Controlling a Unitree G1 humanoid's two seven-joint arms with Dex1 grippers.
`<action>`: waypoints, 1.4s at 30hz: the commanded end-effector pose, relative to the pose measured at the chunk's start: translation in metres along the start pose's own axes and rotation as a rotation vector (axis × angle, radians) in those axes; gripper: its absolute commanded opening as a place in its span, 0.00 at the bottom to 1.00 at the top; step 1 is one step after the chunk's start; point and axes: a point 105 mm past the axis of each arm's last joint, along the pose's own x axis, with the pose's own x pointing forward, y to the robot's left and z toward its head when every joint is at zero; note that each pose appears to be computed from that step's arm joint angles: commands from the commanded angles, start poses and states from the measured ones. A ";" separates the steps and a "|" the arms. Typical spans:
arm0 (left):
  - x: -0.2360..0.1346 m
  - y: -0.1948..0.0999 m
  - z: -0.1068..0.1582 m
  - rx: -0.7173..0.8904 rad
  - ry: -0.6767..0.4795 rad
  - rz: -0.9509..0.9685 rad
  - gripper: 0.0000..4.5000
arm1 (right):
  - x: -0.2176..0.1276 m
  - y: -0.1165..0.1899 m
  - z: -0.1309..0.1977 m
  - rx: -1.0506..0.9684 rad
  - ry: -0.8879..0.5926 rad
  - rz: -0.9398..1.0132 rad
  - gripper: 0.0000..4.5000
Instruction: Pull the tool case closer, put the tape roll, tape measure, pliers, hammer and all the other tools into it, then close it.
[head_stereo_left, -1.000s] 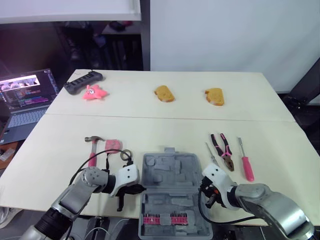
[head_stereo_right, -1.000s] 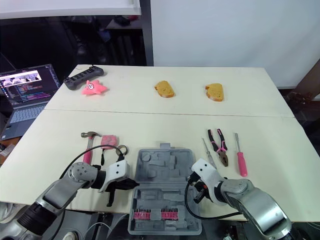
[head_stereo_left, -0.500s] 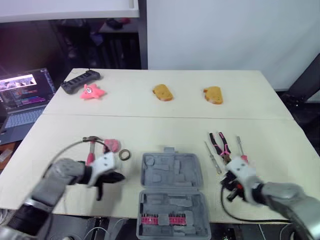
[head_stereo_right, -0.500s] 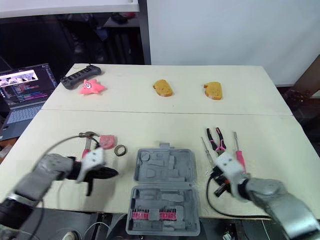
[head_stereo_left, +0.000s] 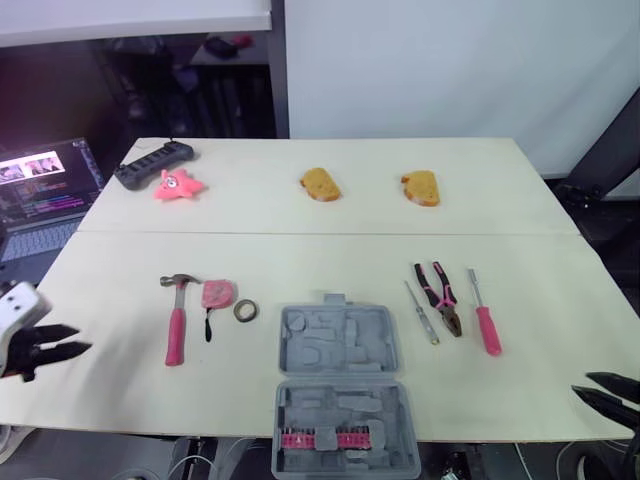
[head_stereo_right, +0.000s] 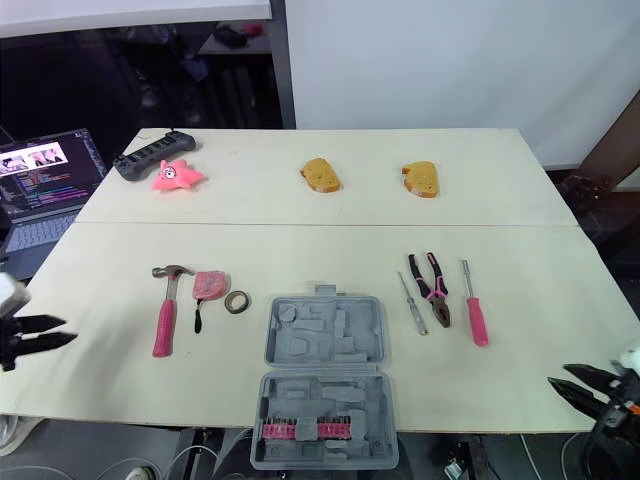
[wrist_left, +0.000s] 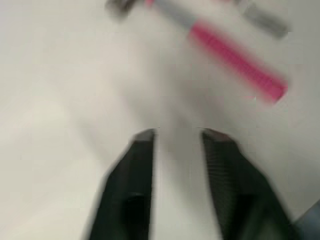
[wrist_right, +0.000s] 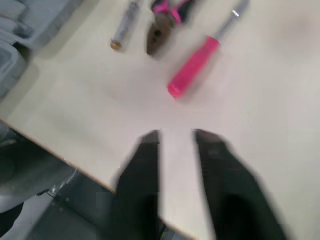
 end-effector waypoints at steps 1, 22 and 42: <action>-0.015 0.016 0.003 0.014 -0.034 0.086 0.86 | -0.011 -0.011 -0.007 -0.013 -0.007 -0.054 0.73; 0.096 -0.100 0.105 0.363 -0.225 -0.300 1.00 | 0.068 0.129 0.128 -0.138 -0.397 0.451 0.99; 0.142 -0.138 0.133 0.730 0.022 -0.692 1.00 | 0.144 0.163 0.156 -0.495 -0.266 0.622 0.99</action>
